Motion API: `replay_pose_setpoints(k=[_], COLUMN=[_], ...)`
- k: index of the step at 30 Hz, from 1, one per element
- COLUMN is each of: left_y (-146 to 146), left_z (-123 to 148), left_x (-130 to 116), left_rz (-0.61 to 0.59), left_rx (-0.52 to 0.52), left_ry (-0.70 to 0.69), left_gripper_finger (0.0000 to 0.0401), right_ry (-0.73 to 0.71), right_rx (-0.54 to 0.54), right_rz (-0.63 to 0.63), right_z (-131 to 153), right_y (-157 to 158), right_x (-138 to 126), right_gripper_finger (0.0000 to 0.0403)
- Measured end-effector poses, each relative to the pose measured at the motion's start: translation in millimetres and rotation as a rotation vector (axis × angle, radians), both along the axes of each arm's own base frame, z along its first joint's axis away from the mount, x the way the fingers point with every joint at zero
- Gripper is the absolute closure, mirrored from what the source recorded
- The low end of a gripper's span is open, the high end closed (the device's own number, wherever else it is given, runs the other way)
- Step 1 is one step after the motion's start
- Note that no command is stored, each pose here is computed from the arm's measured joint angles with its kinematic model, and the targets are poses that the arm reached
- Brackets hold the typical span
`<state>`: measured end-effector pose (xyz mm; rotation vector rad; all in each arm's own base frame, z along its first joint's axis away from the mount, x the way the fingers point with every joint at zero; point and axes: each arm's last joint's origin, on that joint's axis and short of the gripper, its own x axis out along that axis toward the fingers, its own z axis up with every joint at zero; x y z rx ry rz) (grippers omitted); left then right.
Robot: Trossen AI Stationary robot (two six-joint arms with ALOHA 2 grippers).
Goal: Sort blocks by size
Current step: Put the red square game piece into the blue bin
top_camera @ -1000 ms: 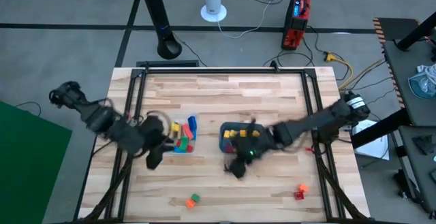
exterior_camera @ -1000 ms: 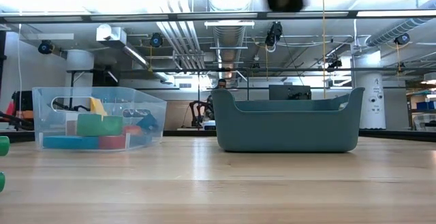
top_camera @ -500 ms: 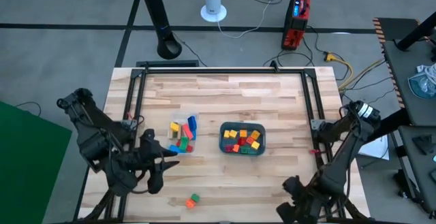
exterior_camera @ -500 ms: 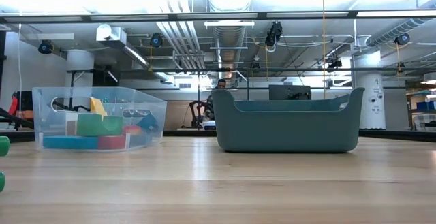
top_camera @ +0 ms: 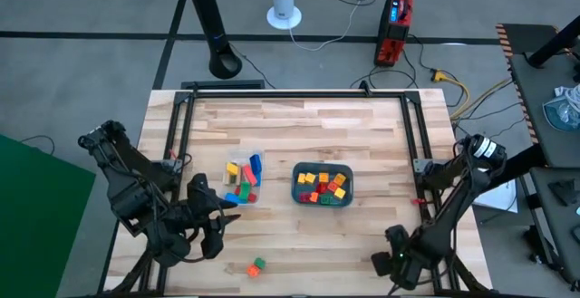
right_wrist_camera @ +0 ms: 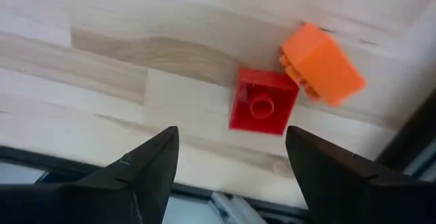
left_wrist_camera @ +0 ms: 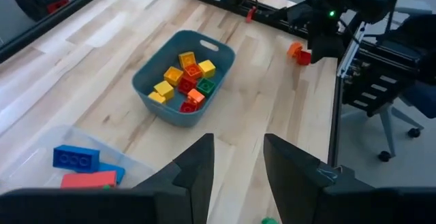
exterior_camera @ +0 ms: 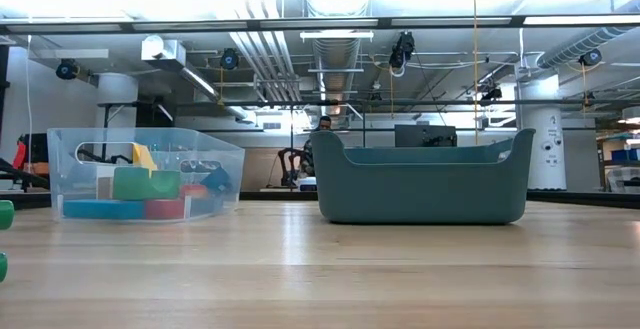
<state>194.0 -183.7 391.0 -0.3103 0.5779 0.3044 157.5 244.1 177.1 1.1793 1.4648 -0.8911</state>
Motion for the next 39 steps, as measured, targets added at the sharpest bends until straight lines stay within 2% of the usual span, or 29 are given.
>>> replay_pose_setpoints(k=[6,10,21,24,28,31,34,36,39], left_y=[0,0,0,0,0,0,0,1,1], left_z=[0,0,0,0,0,0,0,0,0], left_x=[0,0,0,0,0,0,0,0,0], left_rz=[0.002,0.002,0.003,0.002,0.004,0.004,0.005,0.011,0.013], left_rx=[-0.003,-0.003,-0.002,0.005,0.009,0.009,0.013,0.02,0.035], left_ry=[0.0,0.0,0.0,-0.001,-0.004,-0.004,-0.005,-0.01,-0.013], left_gripper_finger=[0.0287,0.0287,0.0287,0.0287,0.0287,0.0287,0.0287,0.0287,0.0287], right_ry=[-0.02,-0.004,-0.045,-0.034,-0.034,-0.13,-0.345,-0.493,-0.666], right_rx=[0.033,0.008,0.036,0.018,0.004,-0.011,-0.057,-0.132,-0.294], right_rz=[-0.01,0.0,0.069,0.074,0.091,0.069,0.033,0.019,0.015], right_z=[-22,-30,-20,-24,-28,-18,7,21,40], right_y=[-5,-7,1,1,2,6,6,1,-18], right_x=[-3,-4,1,1,2,9,25,39,68], right_gripper_finger=[0.0153,0.0154,0.0161,0.0176,0.0218,0.0262,0.0308,0.0326,0.0327])
